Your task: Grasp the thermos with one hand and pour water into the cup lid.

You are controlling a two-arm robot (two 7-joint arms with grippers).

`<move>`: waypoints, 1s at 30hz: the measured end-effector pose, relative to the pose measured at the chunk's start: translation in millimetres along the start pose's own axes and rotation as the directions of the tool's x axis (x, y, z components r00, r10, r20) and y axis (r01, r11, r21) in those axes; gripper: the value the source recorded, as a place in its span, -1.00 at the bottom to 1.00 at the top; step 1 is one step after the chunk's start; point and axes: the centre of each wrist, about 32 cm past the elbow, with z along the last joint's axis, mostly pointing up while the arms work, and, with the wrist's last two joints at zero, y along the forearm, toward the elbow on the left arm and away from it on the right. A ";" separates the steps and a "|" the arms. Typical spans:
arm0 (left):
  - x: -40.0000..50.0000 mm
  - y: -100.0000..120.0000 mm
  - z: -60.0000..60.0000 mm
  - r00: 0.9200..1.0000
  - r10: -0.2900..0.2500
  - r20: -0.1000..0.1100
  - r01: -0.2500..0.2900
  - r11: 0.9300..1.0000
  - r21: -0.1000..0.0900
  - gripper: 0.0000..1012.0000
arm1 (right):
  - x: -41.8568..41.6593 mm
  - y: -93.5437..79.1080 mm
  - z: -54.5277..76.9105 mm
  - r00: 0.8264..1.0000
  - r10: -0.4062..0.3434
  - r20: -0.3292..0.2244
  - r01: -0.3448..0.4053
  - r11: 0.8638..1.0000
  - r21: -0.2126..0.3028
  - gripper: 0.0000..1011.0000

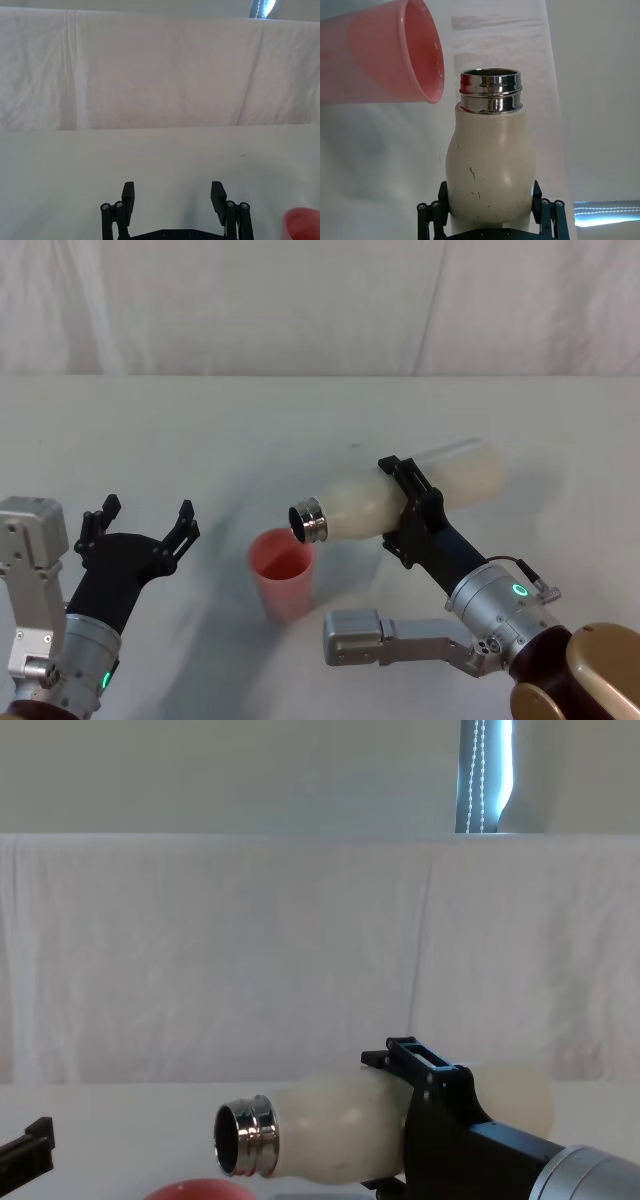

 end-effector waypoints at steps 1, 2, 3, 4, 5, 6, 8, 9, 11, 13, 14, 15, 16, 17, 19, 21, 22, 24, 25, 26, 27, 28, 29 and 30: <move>0.0 0.0 0.0 1.000 0.000 0.000 0.000 1.000 0.000 0.98 | 0.0 0.0 -0.1 1.000 0.000 0.004 0.000 1.000 0.001 0.88; 0.0 0.0 0.0 1.000 0.000 0.000 0.000 1.000 0.000 0.98 | -0.1 0.0 -0.1 1.000 0.001 0.007 -0.001 1.000 0.002 0.88; 0.0 0.0 0.0 1.000 0.000 0.000 0.000 1.000 0.000 0.98 | -0.3 0.1 -0.1 1.000 0.001 0.013 -0.001 1.000 0.004 0.88; 0.0 0.0 0.0 1.000 0.000 0.000 0.000 1.000 0.000 0.98 | -0.5 0.1 0.1 1.000 0.001 0.016 -0.002 1.000 0.005 0.88; 0.0 0.0 0.0 1.000 0.000 0.000 0.000 1.000 0.000 0.98 | -0.6 0.1 0.2 1.000 0.002 0.018 -0.002 1.000 0.006 0.88; 0.0 0.0 0.0 1.000 0.000 0.000 0.000 1.000 0.000 0.98 | -0.7 0.1 0.3 1.000 0.002 0.021 -0.002 1.000 0.007 0.88; 0.0 0.0 0.0 1.000 0.000 0.000 0.000 1.000 0.000 0.98 | -0.9 -0.1 0.4 1.000 0.003 0.027 -0.003 1.000 0.008 0.88; 0.0 0.0 0.0 1.000 0.000 0.000 0.000 1.000 0.000 0.98 | -1.0 -0.1 0.5 1.000 0.003 0.029 -0.004 1.000 0.009 0.88; 0.0 0.0 0.0 1.000 0.000 0.000 0.000 1.000 0.000 0.98 | -1.1 -0.2 0.4 0.999 0.004 0.032 -0.004 1.000 0.008 0.88; 0.0 0.0 0.0 1.000 0.000 0.000 0.000 1.000 0.000 0.98 | -1.2 -0.3 0.4 0.999 0.004 0.033 -0.004 1.000 0.008 0.88; 0.0 0.0 0.0 1.000 0.000 0.000 0.000 1.000 0.000 0.98 | -1.1 -0.3 0.5 0.999 0.004 0.034 -0.004 1.000 0.007 0.88; 0.0 0.0 0.0 1.000 0.000 0.000 0.000 1.000 0.000 0.98 | -1.0 -0.3 0.5 0.999 0.004 0.034 -0.004 1.000 0.007 0.88; 0.0 0.0 0.0 1.000 0.000 0.000 0.000 1.000 0.000 0.98 | -0.8 -0.2 0.4 0.999 0.003 0.034 -0.003 1.000 0.007 0.88; 0.0 0.0 0.0 1.000 0.000 0.000 0.000 1.000 0.000 0.98 | -0.7 -0.1 0.4 0.999 0.003 0.034 -0.003 1.000 0.007 0.88; 0.0 0.0 0.0 1.000 0.000 0.000 0.000 1.000 0.000 0.98 | -0.5 0.0 0.4 0.999 0.002 0.034 -0.002 1.000 0.007 0.88; 0.0 0.0 0.0 1.000 0.000 0.000 0.000 1.000 0.000 0.98 | -0.3 0.1 0.3 0.999 0.002 0.034 -0.002 1.000 0.007 0.88; 0.0 0.0 0.0 1.000 0.000 0.000 0.000 1.000 0.000 0.98 | -0.2 0.2 0.3 0.999 0.002 0.034 -0.002 1.000 0.007 0.88; 0.0 0.0 0.0 1.000 0.000 0.000 0.000 1.000 0.000 0.98 | -0.1 0.2 0.3 0.999 0.001 0.034 -0.002 1.000 0.006 0.88; 0.0 0.0 0.0 1.000 0.000 0.000 0.000 1.000 0.000 0.98 | -0.1 0.3 0.3 0.999 0.001 0.034 -0.002 1.000 0.006 0.88; 0.0 0.0 0.0 1.000 0.000 0.000 0.000 1.000 0.000 0.98 | -0.1 0.3 0.3 0.999 0.001 0.034 -0.001 1.000 0.006 0.88; 0.0 0.0 0.0 1.000 0.000 0.000 0.000 1.000 0.000 0.98 | -0.1 0.3 0.3 0.999 0.001 0.034 -0.002 1.000 0.006 0.88; 0.0 0.0 0.0 1.000 0.000 0.000 0.000 1.000 0.000 0.98 | -0.1 0.3 0.3 0.999 0.002 0.034 -0.002 1.000 0.005 0.88; 0.0 0.0 0.0 1.000 0.000 0.000 0.000 1.000 0.000 0.98 | -0.1 0.3 0.3 0.999 0.002 0.034 -0.002 1.000 0.005 0.88; 0.0 0.0 0.0 1.000 0.000 0.000 0.000 1.000 0.000 0.98 | -0.1 0.4 0.3 0.999 0.002 0.034 -0.003 1.000 0.004 0.88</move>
